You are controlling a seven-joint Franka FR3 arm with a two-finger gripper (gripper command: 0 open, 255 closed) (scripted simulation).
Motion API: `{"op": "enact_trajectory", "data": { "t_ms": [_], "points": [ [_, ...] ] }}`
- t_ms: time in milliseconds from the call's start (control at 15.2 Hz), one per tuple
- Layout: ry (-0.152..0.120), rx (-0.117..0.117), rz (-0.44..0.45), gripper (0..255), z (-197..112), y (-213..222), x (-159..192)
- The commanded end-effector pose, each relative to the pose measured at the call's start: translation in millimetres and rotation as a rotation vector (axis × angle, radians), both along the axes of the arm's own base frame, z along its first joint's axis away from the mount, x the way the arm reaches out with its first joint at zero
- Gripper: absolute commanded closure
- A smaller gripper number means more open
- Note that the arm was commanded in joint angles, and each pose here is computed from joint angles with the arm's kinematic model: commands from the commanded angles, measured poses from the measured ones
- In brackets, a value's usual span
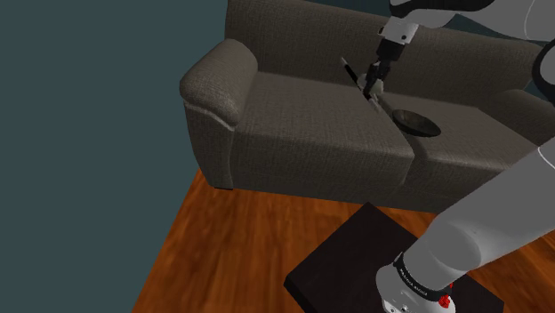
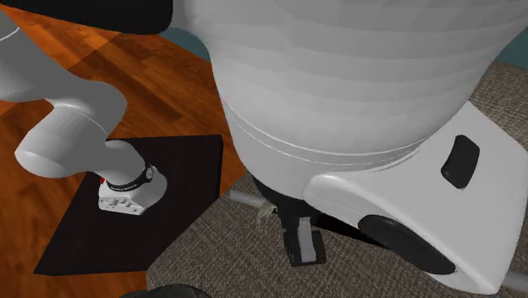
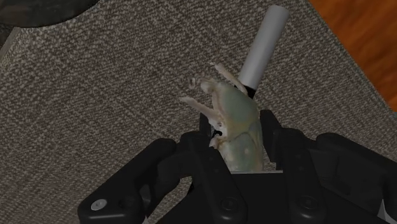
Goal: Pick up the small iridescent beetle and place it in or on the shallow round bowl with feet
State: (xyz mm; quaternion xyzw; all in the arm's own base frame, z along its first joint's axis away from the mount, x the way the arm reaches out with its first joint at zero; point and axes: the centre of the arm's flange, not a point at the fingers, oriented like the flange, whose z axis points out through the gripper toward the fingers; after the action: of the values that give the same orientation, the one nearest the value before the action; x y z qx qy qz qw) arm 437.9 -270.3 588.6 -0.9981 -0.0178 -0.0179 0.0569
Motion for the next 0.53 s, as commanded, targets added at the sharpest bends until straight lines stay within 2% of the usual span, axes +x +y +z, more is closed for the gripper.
{"op": "enact_trajectory", "data": {
  "t_ms": [0, 462],
  "points": [
    [-0.001, 0.000, 0.001, 255, 0, -19, -18],
    [-0.001, 0.000, 0.001, 255, -1, -86, -82]
  ]
}}
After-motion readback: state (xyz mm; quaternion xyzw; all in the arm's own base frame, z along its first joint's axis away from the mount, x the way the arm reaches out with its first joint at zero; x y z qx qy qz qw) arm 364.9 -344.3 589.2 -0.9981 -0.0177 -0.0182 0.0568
